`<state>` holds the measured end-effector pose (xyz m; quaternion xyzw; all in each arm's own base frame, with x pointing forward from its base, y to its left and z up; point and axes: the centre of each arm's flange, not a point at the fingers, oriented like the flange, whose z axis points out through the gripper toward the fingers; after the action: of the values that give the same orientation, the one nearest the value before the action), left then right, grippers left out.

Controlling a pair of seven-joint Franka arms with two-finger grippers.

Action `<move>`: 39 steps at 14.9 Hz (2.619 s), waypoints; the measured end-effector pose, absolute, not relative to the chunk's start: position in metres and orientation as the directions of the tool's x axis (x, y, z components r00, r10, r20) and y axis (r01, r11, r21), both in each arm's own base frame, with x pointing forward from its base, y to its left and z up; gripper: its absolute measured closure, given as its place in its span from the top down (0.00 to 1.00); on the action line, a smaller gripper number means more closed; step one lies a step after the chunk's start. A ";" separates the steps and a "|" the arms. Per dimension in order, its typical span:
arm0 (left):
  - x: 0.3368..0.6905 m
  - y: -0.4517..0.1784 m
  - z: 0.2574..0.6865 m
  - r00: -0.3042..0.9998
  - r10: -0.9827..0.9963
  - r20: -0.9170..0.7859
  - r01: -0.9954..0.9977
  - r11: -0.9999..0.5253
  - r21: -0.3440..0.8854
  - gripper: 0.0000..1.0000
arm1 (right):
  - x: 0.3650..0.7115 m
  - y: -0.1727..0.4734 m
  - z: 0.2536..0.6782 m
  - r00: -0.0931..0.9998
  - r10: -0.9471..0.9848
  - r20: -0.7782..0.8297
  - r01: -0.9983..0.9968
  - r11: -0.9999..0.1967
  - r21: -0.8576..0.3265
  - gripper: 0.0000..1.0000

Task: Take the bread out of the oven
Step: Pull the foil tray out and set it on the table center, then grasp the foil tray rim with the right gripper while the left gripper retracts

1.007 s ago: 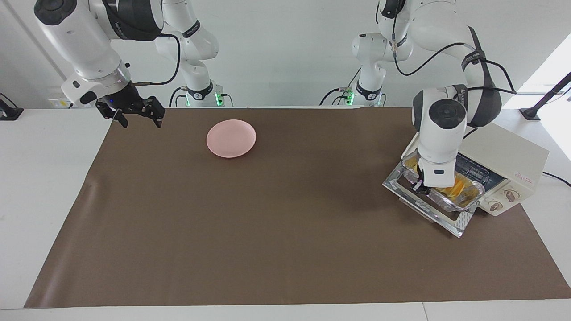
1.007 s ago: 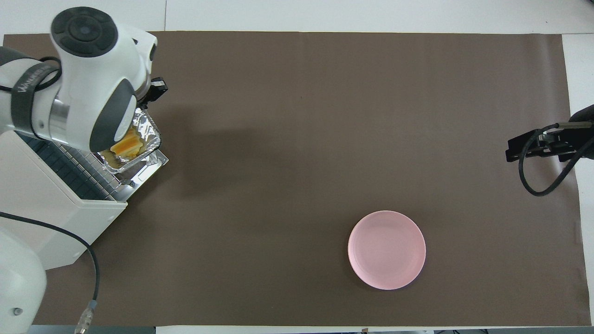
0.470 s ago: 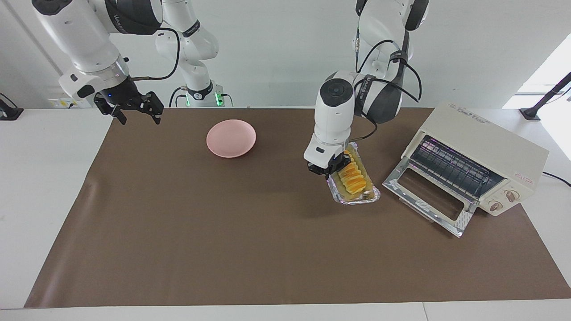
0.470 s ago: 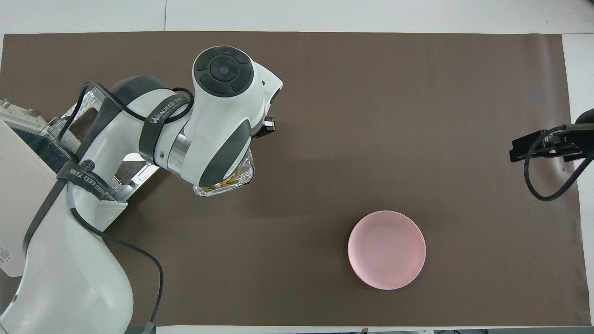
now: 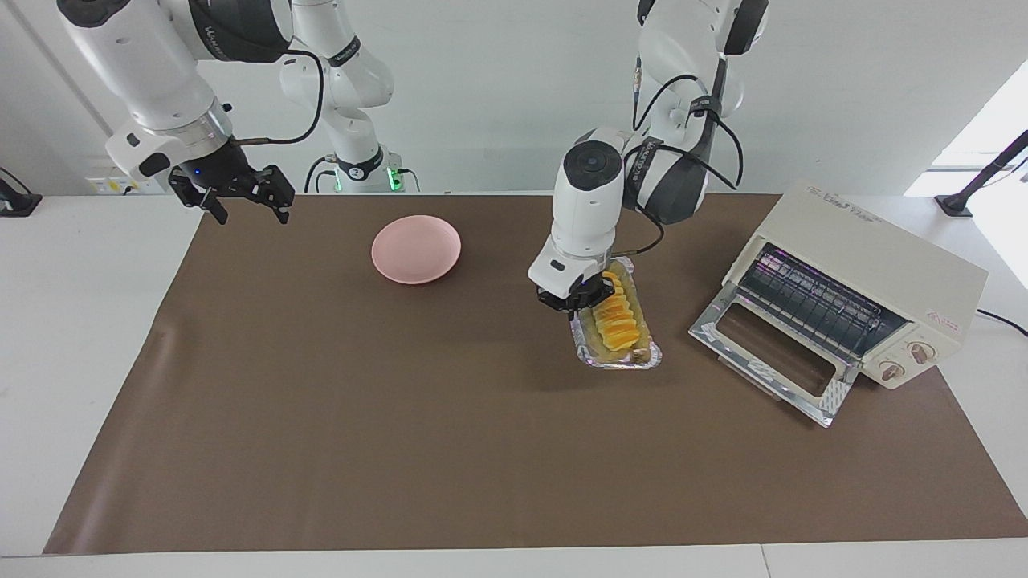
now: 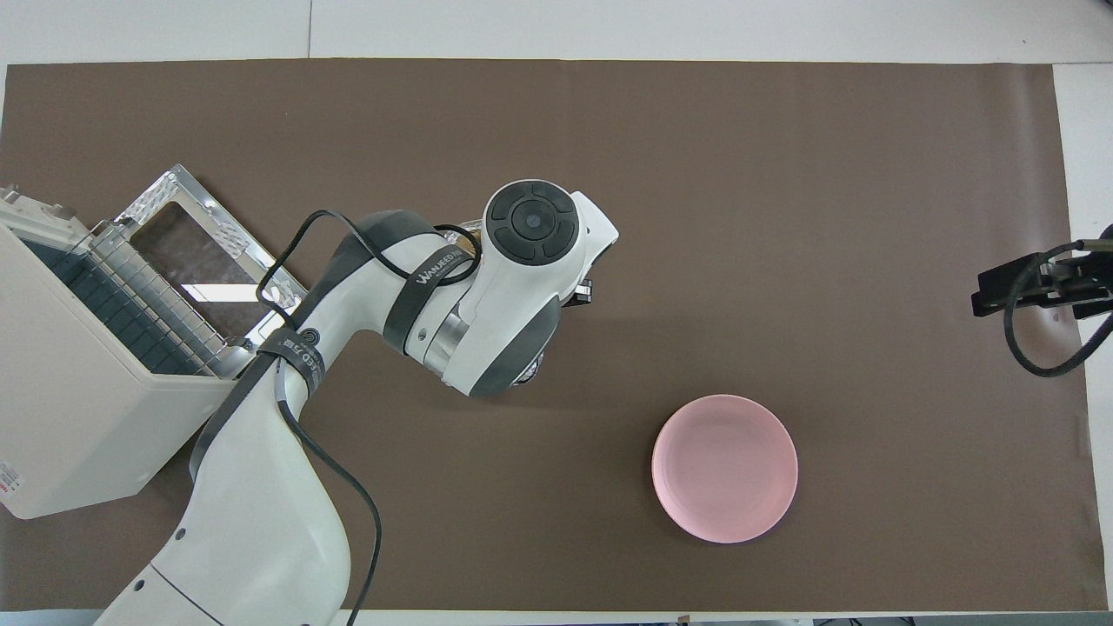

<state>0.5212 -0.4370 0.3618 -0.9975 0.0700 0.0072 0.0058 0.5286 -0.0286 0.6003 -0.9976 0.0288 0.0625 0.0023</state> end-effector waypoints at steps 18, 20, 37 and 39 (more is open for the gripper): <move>0.555 -0.129 0.589 0.989 0.037 -0.141 0.033 -0.999 -0.027 1.00 | 0.537 0.295 0.460 0.990 0.140 0.014 0.140 -0.987 -0.078 1.00; 0.540 -0.107 0.604 0.985 0.042 -0.169 0.038 -0.999 -0.030 1.00 | 0.542 0.309 0.447 0.989 0.148 0.025 0.149 -0.985 -0.090 1.00; 0.523 -0.062 0.596 0.964 -0.037 -0.264 -0.042 -0.999 -0.011 1.00 | 0.564 0.356 0.327 0.999 0.020 0.038 0.025 -0.992 -0.121 1.00; 0.522 -0.062 0.587 0.959 -0.037 -0.280 -0.042 -0.999 -0.012 1.00 | 0.558 0.367 0.329 1.000 0.003 0.021 0.006 -0.987 -0.158 1.00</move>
<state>0.5219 -0.0616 0.5872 -0.9897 0.0201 0.1413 0.0088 0.5581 0.3667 0.3288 -0.9968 -0.0022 -0.0105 0.0791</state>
